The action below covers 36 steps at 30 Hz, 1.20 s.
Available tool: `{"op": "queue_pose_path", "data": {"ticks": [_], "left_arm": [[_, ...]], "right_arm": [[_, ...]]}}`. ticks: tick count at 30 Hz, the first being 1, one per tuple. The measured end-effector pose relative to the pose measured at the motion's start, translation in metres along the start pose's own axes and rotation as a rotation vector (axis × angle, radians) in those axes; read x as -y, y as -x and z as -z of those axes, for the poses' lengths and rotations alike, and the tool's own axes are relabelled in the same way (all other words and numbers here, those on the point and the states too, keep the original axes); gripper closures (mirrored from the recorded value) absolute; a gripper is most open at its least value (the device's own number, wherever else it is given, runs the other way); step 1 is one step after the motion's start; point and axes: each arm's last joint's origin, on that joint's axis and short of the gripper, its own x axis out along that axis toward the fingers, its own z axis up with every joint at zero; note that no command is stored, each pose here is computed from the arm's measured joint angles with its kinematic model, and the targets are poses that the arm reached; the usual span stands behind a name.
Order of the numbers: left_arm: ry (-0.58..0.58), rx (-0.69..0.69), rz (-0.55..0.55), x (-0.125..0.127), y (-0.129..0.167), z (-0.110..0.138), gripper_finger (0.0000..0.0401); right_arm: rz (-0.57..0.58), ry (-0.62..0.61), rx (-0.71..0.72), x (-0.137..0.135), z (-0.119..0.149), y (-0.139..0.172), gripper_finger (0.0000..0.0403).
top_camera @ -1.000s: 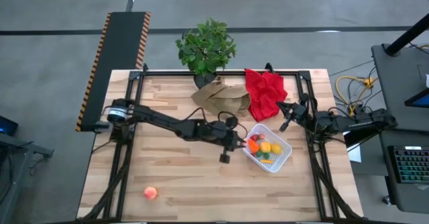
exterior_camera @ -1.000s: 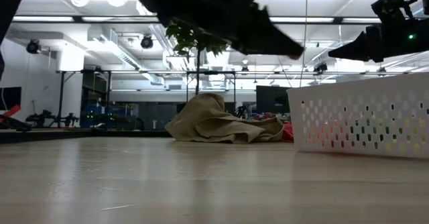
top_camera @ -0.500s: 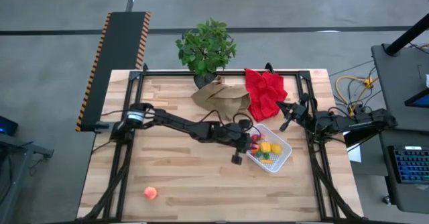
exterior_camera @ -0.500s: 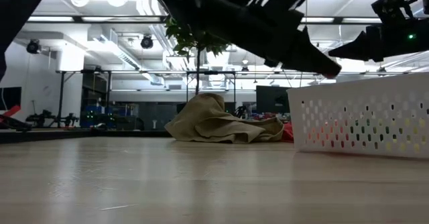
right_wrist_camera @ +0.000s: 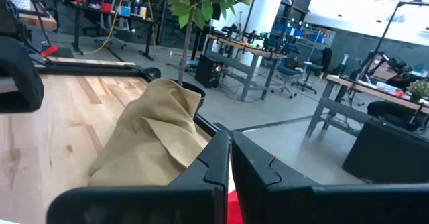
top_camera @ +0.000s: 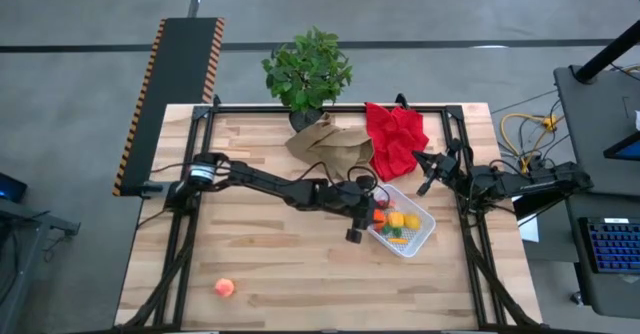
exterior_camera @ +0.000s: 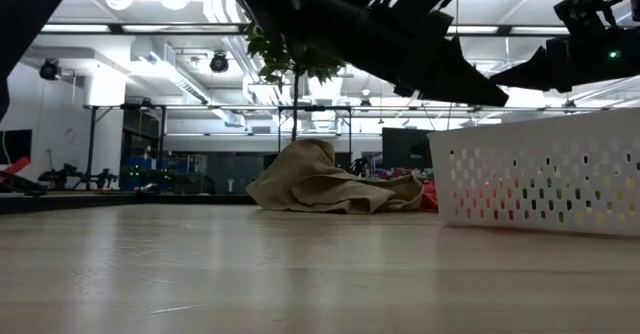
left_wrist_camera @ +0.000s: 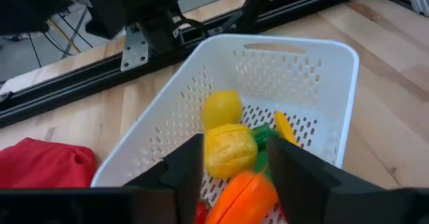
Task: Pick and placing Produce into tupperware
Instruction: Put the large pink peach into the white bin
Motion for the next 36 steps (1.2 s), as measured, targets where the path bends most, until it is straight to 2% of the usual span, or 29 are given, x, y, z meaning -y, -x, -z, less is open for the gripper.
{"op": "queue_pose_path", "data": {"ticks": [3,6,8,10,13,16,20,25,30,33,36], "left_arm": [[-0.001,-0.023,0.009,0.001,0.003,-0.001,0.0223],[-0.001,-0.129,0.045,0.006,0.017,-0.005,0.0205],[0.03,-0.226,0.043,0.011,0.034,-0.012,0.0202],[0.055,-0.352,-0.004,0.02,0.058,-0.021,0.0201],[0.036,-0.508,-0.075,0.045,0.094,-0.029,0.0201],[0.054,-0.573,-0.088,0.072,0.134,-0.042,0.02],[0.185,-0.613,-0.089,0.098,0.188,-0.057,0.02],[0.414,-0.604,-0.081,0.12,0.232,-0.069,0.02],[0.516,-0.622,0.045,0.134,0.253,-0.075,0.02],[0.552,-0.699,0.037,0.139,0.259,-0.07,0.02],[0.529,-0.788,0.041,0.144,0.255,-0.062,0.02]], "right_arm": [[0.0,0.007,0.0,0.0,0.0,0.0,0.0394],[0.0,0.015,0.0,0.0,0.0,0.0,0.0394],[0.0,0.022,0.0,0.0,0.0,0.0,0.0394],[0.0,0.034,0.0,0.0,0.0,0.0,0.0394],[0.0,0.049,0.0,0.0,0.0,0.0,0.0394],[0.004,0.047,0.003,0.0,0.0,0.0,0.0394],[0.008,0.038,0.005,0.0,-0.001,0.0,0.0394],[0.01,0.031,0.008,0.0,-0.001,0.0,0.0394],[0.019,0.023,0.013,0.001,-0.002,0.0,0.0394],[0.032,0.02,0.014,0.001,-0.002,0.0,0.0394],[0.035,0.034,0.019,0.002,-0.003,0.0,0.0394]]}}
